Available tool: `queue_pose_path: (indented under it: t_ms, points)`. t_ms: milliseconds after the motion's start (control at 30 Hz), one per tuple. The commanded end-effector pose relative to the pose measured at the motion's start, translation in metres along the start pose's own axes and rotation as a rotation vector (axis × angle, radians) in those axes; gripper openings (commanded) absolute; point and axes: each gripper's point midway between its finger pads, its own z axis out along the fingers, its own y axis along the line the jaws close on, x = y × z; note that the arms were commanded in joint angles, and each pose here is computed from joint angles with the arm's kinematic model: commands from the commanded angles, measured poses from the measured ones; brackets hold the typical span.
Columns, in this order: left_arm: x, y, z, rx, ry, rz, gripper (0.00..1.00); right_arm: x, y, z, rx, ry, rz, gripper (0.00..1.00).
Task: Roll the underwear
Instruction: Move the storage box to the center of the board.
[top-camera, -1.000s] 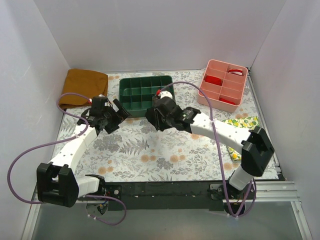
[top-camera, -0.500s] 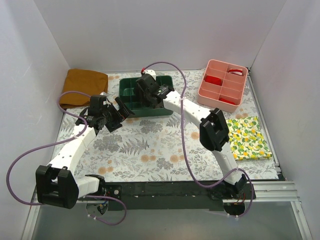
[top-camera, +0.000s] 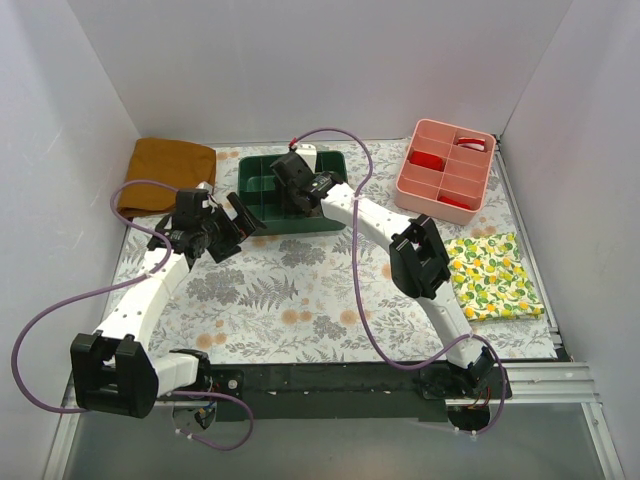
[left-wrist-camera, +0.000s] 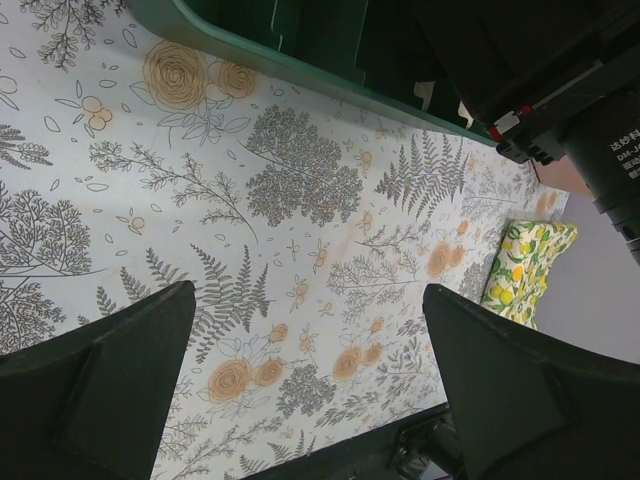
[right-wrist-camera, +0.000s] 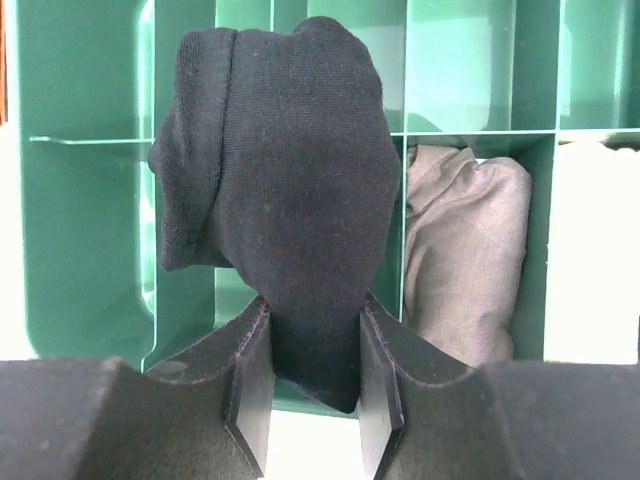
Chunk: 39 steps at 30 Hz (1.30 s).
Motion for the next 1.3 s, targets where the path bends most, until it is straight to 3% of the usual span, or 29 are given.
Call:
queue_pose_path:
  t_ms: [0, 533, 1000, 1267]
  points:
    - [-0.008, -0.007, -0.009, 0.019, -0.011, 0.013, 0.98, -0.004, -0.007, 0.006, 0.047, -0.028, 0.053, 0.01]
    - [-0.003, 0.004, -0.001, 0.001, 0.028, -0.003, 0.98, 0.037, -0.030, 0.029, 0.153, 0.083, 0.098, 0.01]
    - [0.004, 0.008, 0.004, 0.011, 0.059, -0.020, 0.98, 0.007, -0.041, -0.011, 0.150, 0.020, 0.139, 0.01]
    - [-0.008, -0.004, -0.001, 0.040, 0.028, 0.009, 0.98, 0.032, -0.060, -0.015, 0.174, 0.110, 0.052, 0.01]
